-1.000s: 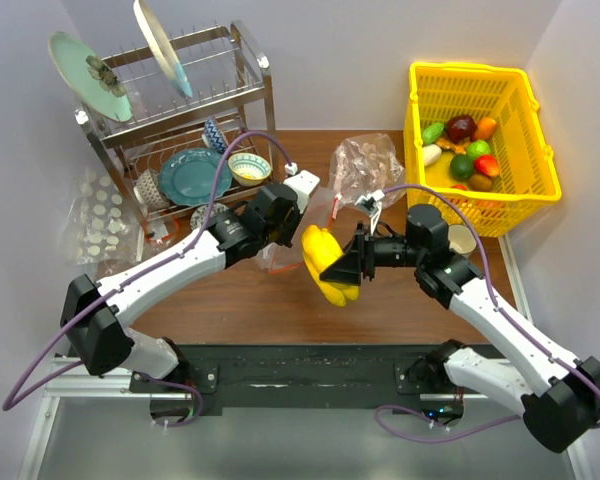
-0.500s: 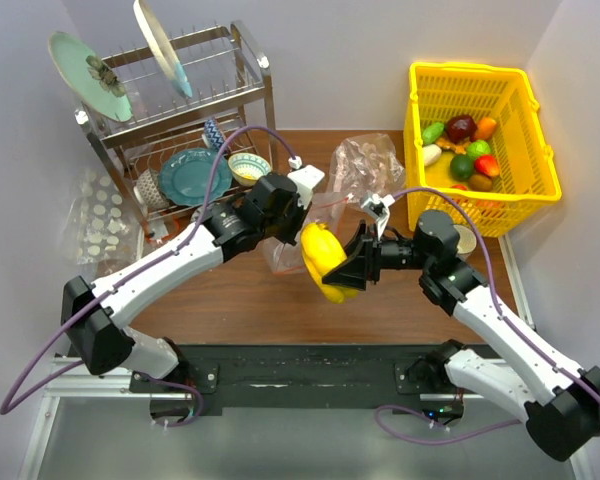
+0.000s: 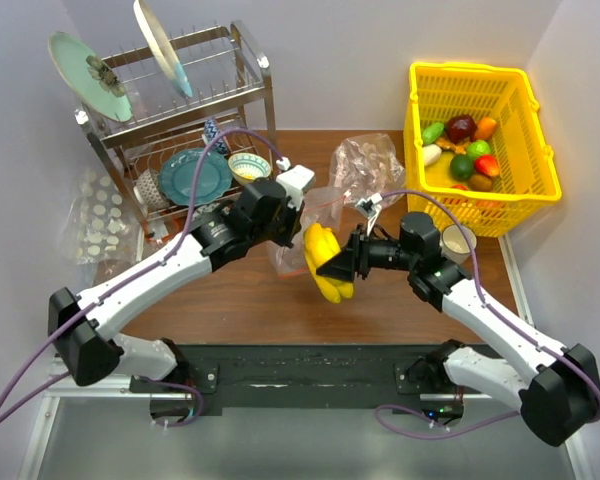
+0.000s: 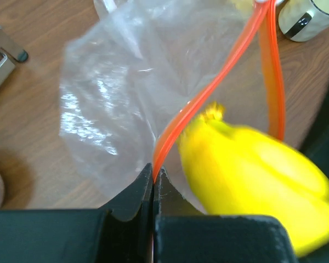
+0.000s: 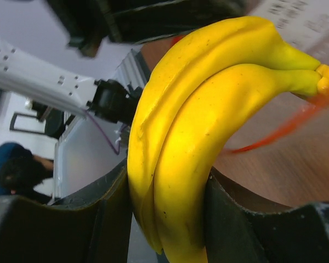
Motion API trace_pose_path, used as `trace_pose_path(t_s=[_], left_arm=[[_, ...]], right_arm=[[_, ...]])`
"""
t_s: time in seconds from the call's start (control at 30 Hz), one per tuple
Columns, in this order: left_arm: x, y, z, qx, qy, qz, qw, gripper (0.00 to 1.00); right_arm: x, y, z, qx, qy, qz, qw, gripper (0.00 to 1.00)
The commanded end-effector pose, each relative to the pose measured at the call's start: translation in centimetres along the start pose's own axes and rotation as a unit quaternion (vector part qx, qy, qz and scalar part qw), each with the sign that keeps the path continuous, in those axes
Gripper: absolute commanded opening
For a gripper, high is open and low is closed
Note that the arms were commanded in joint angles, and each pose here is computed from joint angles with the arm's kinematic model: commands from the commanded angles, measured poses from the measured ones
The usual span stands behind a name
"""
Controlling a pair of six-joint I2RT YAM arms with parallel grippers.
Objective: Place the food in the zip-top bag and seal the zipper
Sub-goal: Place the fake fruit in the zipper food storage bag.
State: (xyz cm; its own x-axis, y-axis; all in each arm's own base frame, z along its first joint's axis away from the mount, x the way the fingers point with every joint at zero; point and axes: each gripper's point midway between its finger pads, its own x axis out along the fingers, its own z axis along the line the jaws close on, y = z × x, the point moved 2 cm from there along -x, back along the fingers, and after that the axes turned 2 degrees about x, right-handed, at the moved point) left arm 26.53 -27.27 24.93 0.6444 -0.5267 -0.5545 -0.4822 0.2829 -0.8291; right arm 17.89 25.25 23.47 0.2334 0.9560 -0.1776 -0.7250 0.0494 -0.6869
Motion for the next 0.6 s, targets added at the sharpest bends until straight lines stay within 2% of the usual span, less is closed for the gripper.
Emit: trace_pose_path(t_s=[0.0, 0.1, 0.2, 0.33, 0.57], left_arm=[[-0.9, -0.9, -1.0, -0.054, 0.017, -0.073, 0.996, 0.0], [-0.5, 0.5, -1.9, -0.055, 0.004, -0.081, 0.995, 0.0], [-0.9, 0.9, -3.0, -0.042, -0.02, -0.098, 0.994, 0.0], [-1.2, 0.9, -3.9, -0.043, -0.007, -0.121, 0.992, 0.0], [-0.6, 2.8, -5.1, -0.037, 0.016, -0.109, 0.993, 0.0]], right_arm=[[1.4, -0.4, -2.0, 0.131, 0.035, -0.033, 0.99, 0.36], [2.1, -0.8, -1.1, 0.209, -0.029, -0.058, 0.976, 0.36], [2.4, -0.9, -1.9, 0.264, -0.019, -0.073, 0.962, 0.38], [2.4, -1.1, -2.3, 0.292, -0.006, -0.094, 0.952, 0.41], [1.2, -2.3, -2.8, 0.344, 0.005, -0.162, 0.925, 0.4]])
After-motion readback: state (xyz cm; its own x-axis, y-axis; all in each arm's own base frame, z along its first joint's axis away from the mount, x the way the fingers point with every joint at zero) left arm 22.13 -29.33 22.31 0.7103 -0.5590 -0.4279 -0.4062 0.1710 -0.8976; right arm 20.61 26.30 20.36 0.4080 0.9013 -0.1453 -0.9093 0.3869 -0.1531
